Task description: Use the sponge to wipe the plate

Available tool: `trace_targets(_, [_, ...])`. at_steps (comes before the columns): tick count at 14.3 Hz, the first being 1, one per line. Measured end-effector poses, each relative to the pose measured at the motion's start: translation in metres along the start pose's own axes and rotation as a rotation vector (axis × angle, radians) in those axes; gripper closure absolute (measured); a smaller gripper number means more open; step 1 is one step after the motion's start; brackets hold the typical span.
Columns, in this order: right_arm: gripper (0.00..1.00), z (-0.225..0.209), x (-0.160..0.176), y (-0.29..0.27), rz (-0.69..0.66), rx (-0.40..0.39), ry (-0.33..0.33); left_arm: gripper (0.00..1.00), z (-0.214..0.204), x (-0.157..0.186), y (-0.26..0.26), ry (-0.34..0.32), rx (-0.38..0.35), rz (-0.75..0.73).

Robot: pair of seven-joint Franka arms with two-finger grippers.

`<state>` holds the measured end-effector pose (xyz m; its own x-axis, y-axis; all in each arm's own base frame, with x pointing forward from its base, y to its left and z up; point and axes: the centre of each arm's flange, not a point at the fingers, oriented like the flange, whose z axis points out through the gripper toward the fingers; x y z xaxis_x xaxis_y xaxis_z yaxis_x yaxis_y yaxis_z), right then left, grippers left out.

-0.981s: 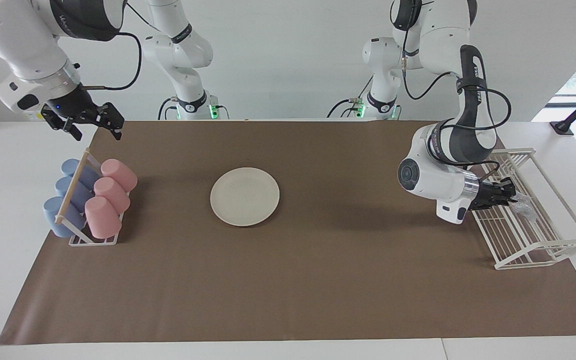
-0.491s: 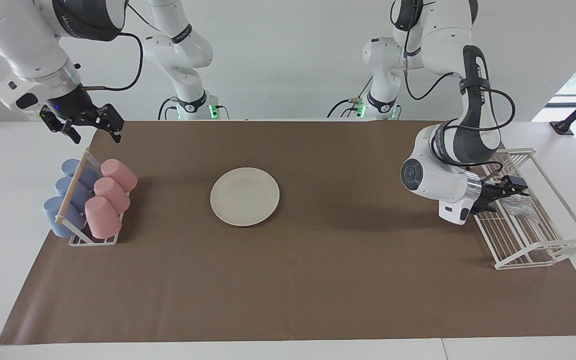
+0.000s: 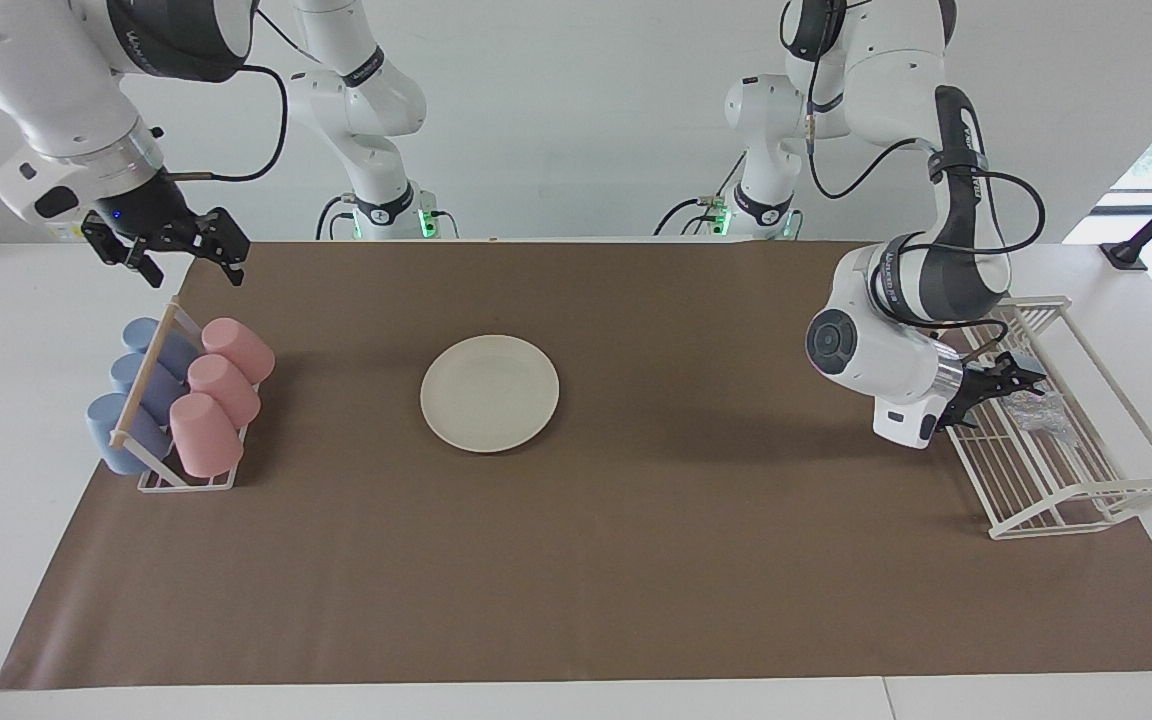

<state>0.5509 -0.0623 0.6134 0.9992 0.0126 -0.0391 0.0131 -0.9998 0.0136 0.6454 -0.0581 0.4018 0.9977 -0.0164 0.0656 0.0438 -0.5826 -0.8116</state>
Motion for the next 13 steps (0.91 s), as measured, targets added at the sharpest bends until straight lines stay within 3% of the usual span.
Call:
trace_targets(7, [0.00, 0.000, 0.001, -0.004, -0.008, 0.000, 0.000, 0.00, -0.075, -0.003, -0.092, -0.075, -0.584, -0.188])
trace_targets(11, [0.00, 0.000, 0.001, -0.005, -0.010, 0.000, 0.000, 0.00, -0.101, -0.025, -0.138, -0.113, -0.793, -0.187])
trace_targets(13, [0.00, 0.000, 0.001, -0.006, -0.010, 0.000, 0.000, 0.00, -0.118, -0.046, -0.161, -0.131, -0.833, -0.163])
